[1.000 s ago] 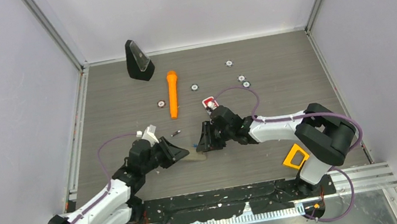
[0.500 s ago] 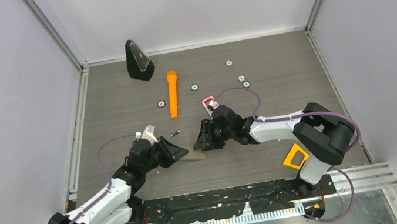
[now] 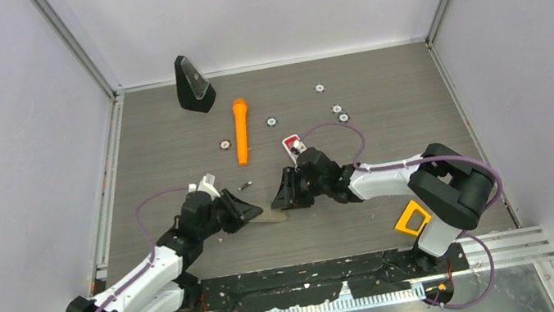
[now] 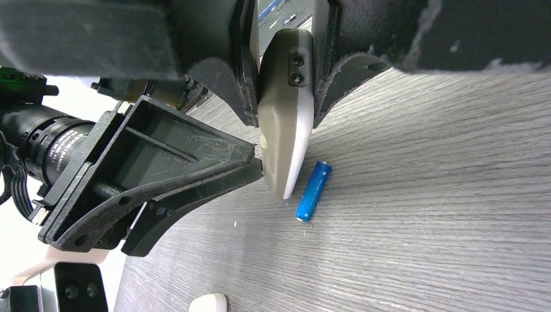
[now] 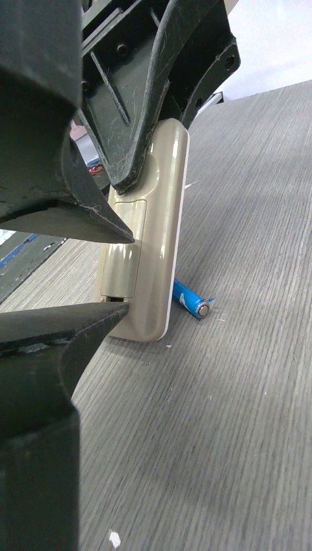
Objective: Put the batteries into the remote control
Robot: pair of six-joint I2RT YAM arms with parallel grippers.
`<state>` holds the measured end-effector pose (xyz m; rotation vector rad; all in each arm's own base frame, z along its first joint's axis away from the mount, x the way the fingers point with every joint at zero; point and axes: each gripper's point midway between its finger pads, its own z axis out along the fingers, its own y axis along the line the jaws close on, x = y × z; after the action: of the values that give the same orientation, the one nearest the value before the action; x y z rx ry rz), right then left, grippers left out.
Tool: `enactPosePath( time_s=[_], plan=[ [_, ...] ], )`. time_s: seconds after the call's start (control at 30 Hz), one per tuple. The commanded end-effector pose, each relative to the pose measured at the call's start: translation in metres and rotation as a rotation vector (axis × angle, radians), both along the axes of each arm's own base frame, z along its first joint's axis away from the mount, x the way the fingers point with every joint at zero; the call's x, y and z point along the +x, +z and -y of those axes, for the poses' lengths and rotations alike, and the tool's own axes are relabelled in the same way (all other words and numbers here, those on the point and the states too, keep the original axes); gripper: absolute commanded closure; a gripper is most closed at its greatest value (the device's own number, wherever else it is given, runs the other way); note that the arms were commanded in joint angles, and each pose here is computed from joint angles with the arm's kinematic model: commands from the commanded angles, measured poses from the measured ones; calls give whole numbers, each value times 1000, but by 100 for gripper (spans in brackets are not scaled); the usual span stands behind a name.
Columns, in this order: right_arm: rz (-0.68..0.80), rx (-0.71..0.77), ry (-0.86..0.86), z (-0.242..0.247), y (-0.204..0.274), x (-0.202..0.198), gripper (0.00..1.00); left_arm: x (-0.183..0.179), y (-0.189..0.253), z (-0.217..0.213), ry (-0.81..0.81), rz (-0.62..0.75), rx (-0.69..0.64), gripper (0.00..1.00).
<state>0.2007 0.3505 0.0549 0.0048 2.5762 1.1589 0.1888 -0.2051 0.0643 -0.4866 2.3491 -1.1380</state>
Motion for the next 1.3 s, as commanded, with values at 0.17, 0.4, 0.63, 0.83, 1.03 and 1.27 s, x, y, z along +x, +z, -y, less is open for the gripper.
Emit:
enactPosePath(
  time_s=[0.17, 0.4, 0.63, 0.83, 1.03, 1.27],
  plan=[
    [23, -16, 20, 0, -1, -7, 63, -23, -49, -27, 35, -169, 179, 100],
    [36, -15, 27, 2, 4, -8, 62, -23, -51, -28, 39, -176, 188, 100],
    [49, -11, 22, 6, 9, -9, 63, -23, -52, -30, 47, -183, 201, 100],
    [44, -8, 35, 2, 7, -9, 63, -22, -51, -29, 47, -183, 202, 100],
    [44, 16, 26, -3, 8, -5, 62, -23, -52, -28, 29, -184, 202, 100],
    [95, 57, -11, -3, 27, 8, 66, -24, -55, -28, 10, -181, 212, 100]
  ],
)
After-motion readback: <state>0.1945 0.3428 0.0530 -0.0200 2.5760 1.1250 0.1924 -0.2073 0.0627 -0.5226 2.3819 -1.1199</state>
